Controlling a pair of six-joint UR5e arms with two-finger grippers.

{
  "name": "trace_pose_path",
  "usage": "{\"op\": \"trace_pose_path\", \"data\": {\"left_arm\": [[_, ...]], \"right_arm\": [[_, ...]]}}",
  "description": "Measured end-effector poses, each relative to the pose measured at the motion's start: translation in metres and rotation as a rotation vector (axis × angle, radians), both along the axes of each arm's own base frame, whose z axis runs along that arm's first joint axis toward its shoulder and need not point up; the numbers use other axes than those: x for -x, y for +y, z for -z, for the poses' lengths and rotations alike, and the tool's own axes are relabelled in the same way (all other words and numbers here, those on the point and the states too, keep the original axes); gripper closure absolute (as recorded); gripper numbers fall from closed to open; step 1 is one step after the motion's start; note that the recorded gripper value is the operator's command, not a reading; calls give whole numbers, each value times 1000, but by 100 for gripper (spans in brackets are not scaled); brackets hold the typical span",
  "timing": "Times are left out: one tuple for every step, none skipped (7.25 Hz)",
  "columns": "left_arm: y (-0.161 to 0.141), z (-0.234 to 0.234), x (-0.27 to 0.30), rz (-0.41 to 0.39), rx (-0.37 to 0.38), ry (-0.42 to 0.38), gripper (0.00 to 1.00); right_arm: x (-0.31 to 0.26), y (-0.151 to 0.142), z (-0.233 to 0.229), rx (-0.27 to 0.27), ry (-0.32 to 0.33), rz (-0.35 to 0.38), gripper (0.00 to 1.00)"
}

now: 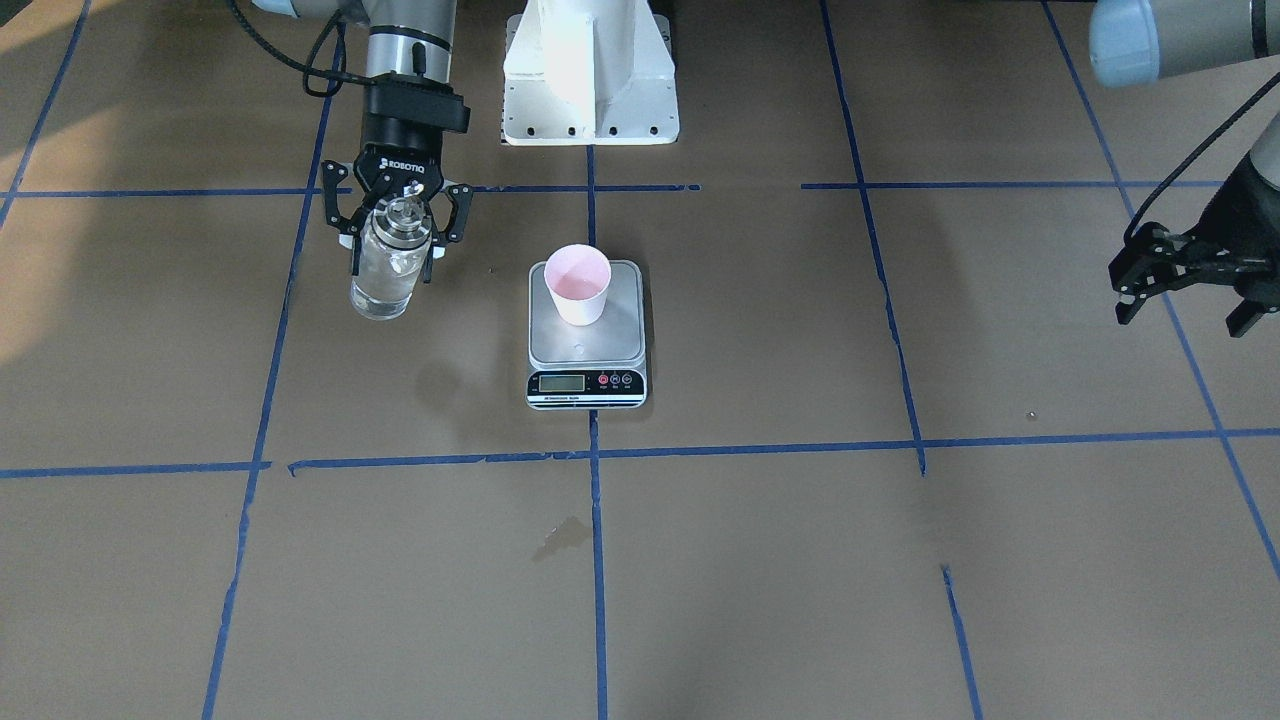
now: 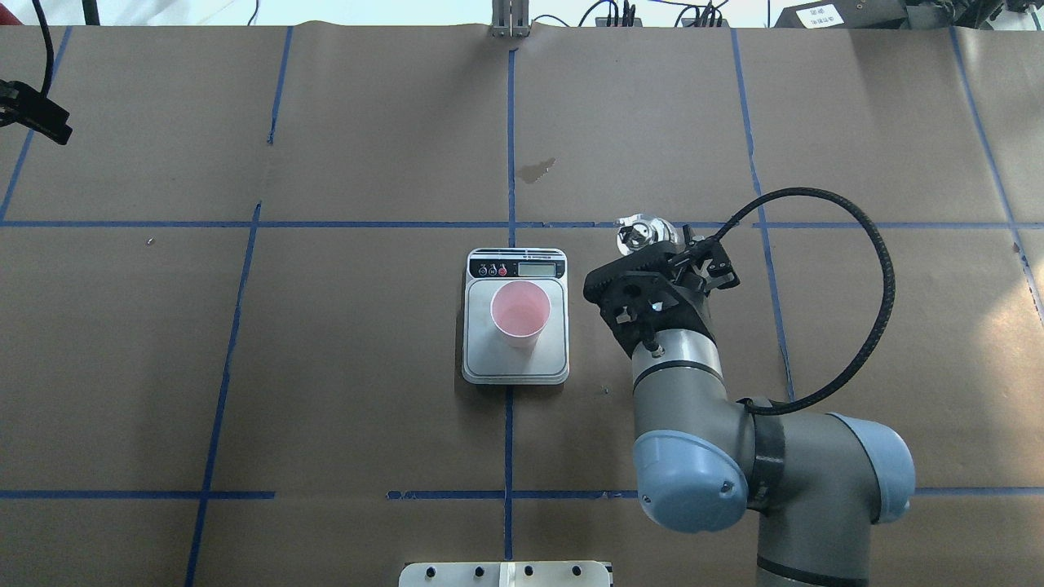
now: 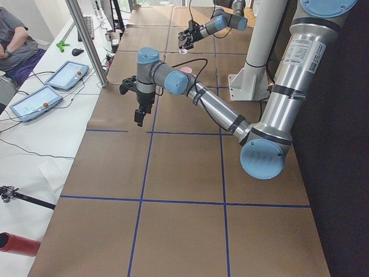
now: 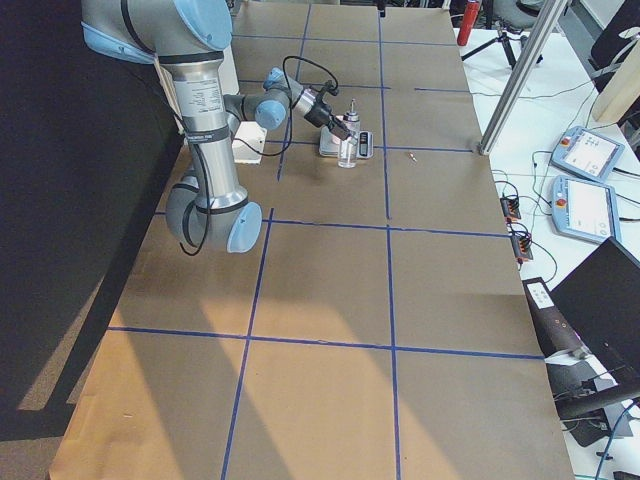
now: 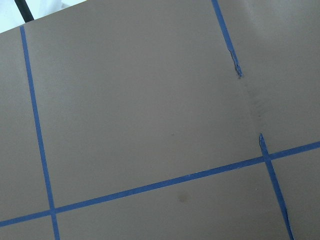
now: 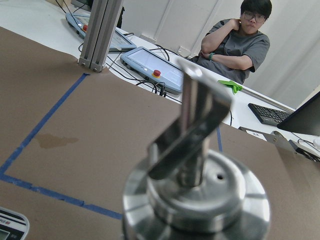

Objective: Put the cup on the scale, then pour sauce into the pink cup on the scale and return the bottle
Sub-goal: 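Turn the dispenser upright and carry it back with the right gripper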

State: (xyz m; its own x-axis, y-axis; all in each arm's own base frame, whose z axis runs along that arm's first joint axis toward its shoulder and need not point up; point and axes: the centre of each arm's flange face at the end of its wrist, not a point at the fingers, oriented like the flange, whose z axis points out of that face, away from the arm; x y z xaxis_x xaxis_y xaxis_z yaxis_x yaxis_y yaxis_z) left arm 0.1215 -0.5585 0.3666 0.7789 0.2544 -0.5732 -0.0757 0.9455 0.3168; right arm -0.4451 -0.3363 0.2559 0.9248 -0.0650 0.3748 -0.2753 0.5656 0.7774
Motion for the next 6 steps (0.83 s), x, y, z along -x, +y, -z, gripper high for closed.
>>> {"op": "trace_pose_path", "data": {"left_arm": [[0, 1, 0, 0, 0, 3, 0], [0, 2, 0, 0, -2, 4, 0], [0, 3, -1, -1, -3, 5, 0], [0, 3, -1, -1, -4, 5, 0], [0, 3, -1, -1, -3, 5, 0], [0, 3, 0, 0, -3, 5, 0]], "right_arm": [[-11, -3, -20, 17, -61, -2, 100], [-26, -5, -43, 31, -126, 3, 100], [-41, -7, -64, 50, -182, -4, 100], [-51, -8, -79, 79, -248, -42, 100], [-56, -9, -86, 105, -316, -94, 100], [-57, -11, -95, 116, -345, -138, 100]]}}
